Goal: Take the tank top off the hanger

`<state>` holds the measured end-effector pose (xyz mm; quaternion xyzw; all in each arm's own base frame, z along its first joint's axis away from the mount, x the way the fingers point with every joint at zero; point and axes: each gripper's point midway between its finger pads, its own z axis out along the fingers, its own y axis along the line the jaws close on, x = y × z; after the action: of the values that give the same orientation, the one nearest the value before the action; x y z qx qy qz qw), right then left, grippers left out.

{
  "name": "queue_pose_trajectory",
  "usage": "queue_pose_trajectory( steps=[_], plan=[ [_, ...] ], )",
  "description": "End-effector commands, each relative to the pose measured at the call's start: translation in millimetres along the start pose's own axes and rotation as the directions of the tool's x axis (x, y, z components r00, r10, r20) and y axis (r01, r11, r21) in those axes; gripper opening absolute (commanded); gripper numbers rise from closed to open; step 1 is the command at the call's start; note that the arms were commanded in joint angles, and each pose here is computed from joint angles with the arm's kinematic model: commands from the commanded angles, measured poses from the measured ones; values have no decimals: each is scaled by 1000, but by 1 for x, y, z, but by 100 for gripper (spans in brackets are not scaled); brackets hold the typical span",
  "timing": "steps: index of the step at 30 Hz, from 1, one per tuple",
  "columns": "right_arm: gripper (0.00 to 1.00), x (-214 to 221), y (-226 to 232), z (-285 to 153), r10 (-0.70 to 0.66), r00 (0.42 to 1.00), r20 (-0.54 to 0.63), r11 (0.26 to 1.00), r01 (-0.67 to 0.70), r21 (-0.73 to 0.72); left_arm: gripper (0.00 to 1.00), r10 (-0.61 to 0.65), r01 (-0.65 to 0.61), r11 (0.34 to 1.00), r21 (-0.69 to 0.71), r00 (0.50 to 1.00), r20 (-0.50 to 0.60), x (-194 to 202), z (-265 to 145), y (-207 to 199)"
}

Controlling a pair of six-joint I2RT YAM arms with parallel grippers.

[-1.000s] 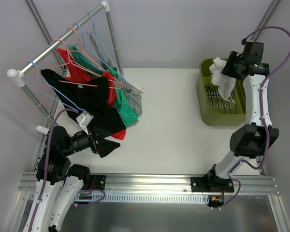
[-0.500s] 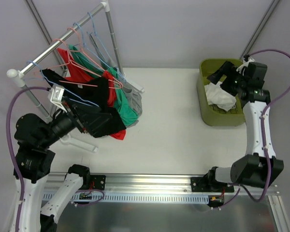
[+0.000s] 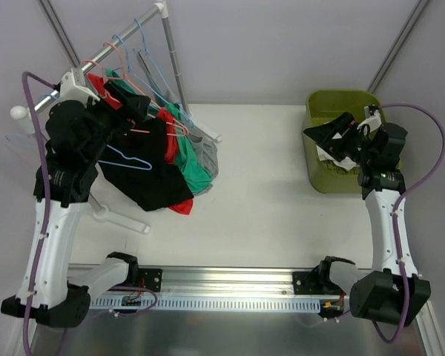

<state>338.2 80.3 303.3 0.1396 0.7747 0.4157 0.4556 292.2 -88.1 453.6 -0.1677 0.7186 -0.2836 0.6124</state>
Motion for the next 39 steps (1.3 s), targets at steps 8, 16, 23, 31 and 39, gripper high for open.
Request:
queue_pose_trajectory(
  steps=[8,16,23,31,39],
  plan=[
    [100,-2,39,-24,-107,993,56,987,113,-115,69,25,15,956,-292,991,131,-28,46,48],
    [100,-2,51,-31,-126,990,57,980,133,-148,59,-1,50,919,-391,992,124,-11,68,74],
    [99,-2,52,-31,-131,990,57,979,139,-151,43,-22,81,888,-453,991,134,-1,77,92],
    [99,0,52,-31,-131,990,53,978,138,-156,28,-49,109,874,-474,990,136,9,78,101],
    [100,2,56,-32,-137,989,55,976,144,-166,7,-62,143,887,-438,979,194,-9,61,89]
  ],
)
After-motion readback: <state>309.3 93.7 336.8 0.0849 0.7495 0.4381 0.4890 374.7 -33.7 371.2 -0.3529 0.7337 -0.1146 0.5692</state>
